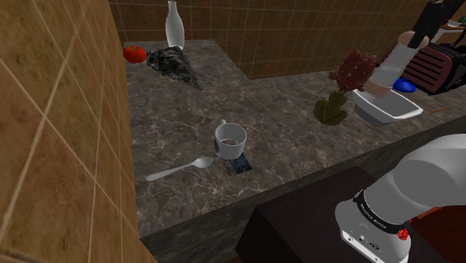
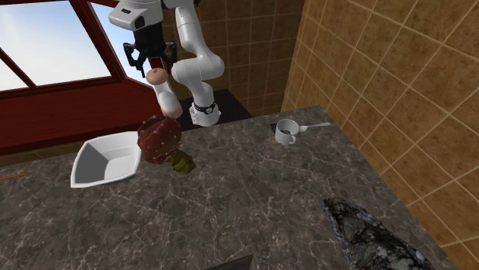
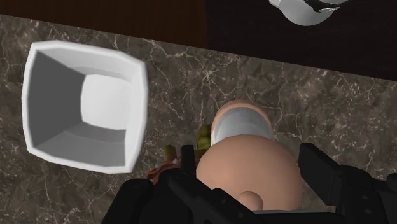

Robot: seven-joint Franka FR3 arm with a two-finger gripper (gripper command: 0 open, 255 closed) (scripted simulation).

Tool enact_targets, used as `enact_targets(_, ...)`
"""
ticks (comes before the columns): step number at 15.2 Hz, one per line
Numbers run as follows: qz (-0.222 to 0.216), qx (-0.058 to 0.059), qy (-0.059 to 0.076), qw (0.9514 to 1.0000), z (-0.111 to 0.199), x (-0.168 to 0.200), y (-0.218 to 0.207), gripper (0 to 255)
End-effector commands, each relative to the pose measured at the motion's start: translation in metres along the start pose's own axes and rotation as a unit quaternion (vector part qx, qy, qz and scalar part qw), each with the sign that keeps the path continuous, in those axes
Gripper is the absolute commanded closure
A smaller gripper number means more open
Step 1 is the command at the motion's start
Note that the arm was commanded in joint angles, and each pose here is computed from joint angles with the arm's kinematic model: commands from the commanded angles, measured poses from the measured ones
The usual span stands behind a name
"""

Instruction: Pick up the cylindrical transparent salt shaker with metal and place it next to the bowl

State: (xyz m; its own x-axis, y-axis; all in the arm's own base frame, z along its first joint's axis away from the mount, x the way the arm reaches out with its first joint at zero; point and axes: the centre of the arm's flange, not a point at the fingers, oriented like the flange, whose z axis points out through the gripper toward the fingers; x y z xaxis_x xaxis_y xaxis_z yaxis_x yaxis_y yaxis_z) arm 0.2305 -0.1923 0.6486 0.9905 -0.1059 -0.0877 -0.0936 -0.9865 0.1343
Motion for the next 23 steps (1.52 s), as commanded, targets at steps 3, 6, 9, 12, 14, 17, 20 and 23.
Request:
enact_targets(3, 0.0, 0.0, 0.0, 1.0, 0.02, 0.002, -0.002, 255)
enact_targets(6, 0.0, 0.0, 0.0, 1.0, 0.036, 0.003, -0.004, 255)
enact_targets(9, 0.0, 0.0, 0.0, 1.0, 0.051, 0.004, -0.006, 255)
enact_targets(12, 0.0, 0.0, 0.0, 1.0, 0.067, 0.006, -0.008, 255)
enact_targets(14, 0.0, 0.0, 0.0, 1.0, 0.077, 0.007, -0.01, 255)
enact_targets(17, 0.0, 0.0, 0.0, 1.0, 0.093, 0.008, -0.012, 255)
enact_targets(20, 0.0, 0.0, 0.0, 1.0, 0.109, 0.01, -0.014, 255)
enact_targets(23, 0.0, 0.0, 0.0, 1.0, 0.124, 0.011, -0.016, 255)
